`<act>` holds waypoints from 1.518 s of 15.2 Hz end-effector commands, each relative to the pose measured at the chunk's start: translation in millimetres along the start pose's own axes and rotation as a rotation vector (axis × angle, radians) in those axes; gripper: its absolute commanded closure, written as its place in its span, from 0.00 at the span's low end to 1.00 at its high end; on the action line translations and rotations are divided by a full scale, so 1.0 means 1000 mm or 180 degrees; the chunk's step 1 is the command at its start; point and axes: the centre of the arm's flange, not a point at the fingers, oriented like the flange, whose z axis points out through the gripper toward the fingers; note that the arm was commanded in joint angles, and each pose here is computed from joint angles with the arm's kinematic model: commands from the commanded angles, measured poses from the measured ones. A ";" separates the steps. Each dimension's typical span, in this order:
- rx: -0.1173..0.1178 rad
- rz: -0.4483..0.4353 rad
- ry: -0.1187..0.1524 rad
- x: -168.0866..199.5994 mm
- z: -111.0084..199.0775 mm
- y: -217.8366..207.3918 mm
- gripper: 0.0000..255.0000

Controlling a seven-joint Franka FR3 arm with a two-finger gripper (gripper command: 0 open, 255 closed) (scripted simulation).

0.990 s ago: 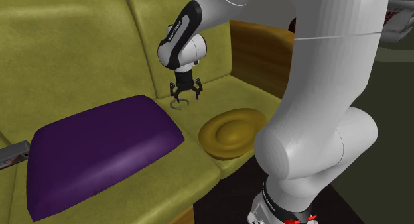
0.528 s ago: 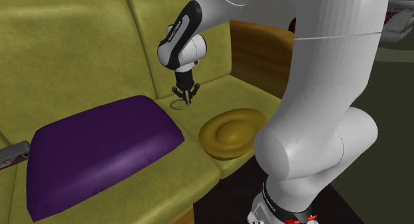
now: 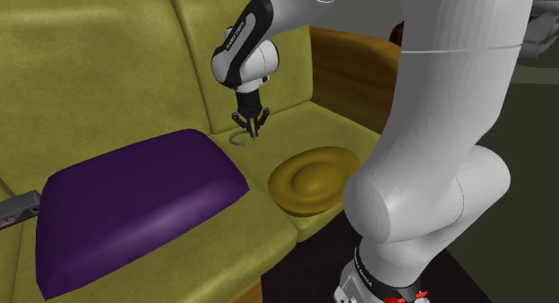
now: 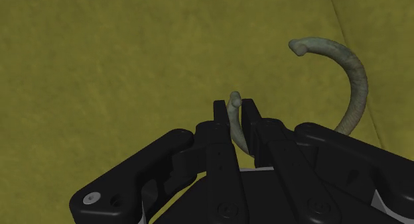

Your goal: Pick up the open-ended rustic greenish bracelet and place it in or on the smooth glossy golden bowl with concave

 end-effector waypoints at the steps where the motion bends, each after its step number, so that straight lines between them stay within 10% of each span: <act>1: 0.0000 -0.0001 -0.0001 -0.001 -0.010 0.000 1.00; 23: 0.0000 -0.0001 -0.0001 -0.006 -0.126 0.008 1.00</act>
